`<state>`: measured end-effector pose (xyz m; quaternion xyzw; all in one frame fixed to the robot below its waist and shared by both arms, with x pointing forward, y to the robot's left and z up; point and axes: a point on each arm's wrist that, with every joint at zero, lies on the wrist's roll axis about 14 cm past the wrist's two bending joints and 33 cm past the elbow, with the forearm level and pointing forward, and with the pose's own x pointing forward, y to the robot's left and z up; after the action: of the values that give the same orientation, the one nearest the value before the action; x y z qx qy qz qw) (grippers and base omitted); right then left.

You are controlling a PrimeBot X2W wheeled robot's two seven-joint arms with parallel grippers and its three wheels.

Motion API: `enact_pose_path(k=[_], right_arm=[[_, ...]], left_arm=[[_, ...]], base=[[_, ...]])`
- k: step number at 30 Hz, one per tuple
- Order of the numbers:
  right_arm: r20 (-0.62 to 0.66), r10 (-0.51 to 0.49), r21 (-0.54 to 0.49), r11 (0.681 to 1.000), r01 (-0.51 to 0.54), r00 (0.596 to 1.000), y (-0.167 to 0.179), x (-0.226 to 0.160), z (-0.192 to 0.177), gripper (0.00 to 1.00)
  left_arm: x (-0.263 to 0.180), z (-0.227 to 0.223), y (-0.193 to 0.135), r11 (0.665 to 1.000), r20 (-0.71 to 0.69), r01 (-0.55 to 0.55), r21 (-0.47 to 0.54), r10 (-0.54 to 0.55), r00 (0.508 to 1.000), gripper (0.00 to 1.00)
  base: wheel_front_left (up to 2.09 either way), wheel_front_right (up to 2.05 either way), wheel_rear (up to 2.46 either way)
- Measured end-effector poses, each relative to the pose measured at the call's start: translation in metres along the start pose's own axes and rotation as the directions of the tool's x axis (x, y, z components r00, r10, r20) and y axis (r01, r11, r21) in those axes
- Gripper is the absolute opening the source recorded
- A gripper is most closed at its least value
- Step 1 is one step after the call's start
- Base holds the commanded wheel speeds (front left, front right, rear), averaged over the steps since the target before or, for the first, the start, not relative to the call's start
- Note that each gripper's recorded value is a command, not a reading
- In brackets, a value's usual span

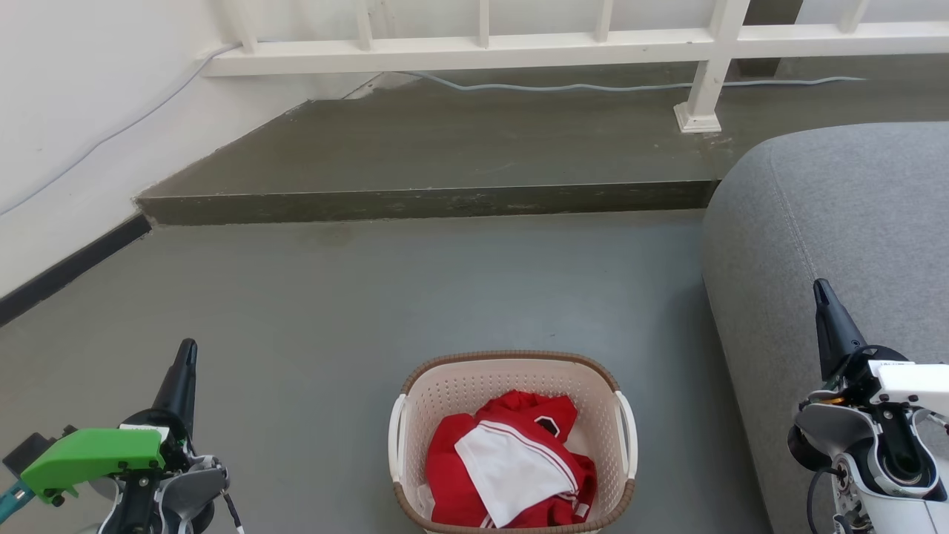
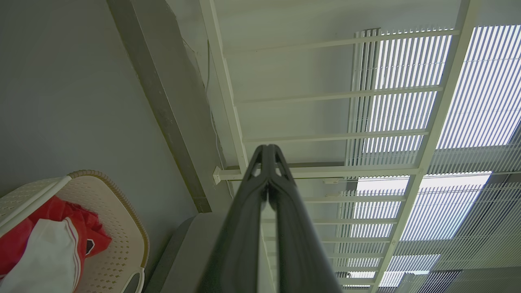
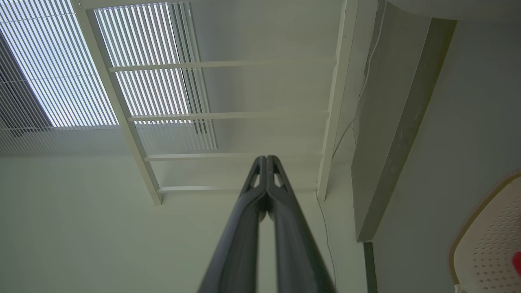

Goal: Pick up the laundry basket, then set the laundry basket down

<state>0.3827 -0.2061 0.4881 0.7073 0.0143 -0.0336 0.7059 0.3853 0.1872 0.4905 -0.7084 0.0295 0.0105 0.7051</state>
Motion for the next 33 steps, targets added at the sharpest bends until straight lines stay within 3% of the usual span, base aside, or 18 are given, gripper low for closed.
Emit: enact_pose_path(k=[33], right_arm=[[0.0, 0.0, 0.001, 1.0, 0.0, 1.0, 0.0, 0.0, 0.0, 0.0]], left_arm=[[0.0, -0.0001, -0.0001, 1.0, 0.0, 0.0, 0.0, 0.0, 1.0, 0.0]], base=[[0.0, 0.0, 0.0]])
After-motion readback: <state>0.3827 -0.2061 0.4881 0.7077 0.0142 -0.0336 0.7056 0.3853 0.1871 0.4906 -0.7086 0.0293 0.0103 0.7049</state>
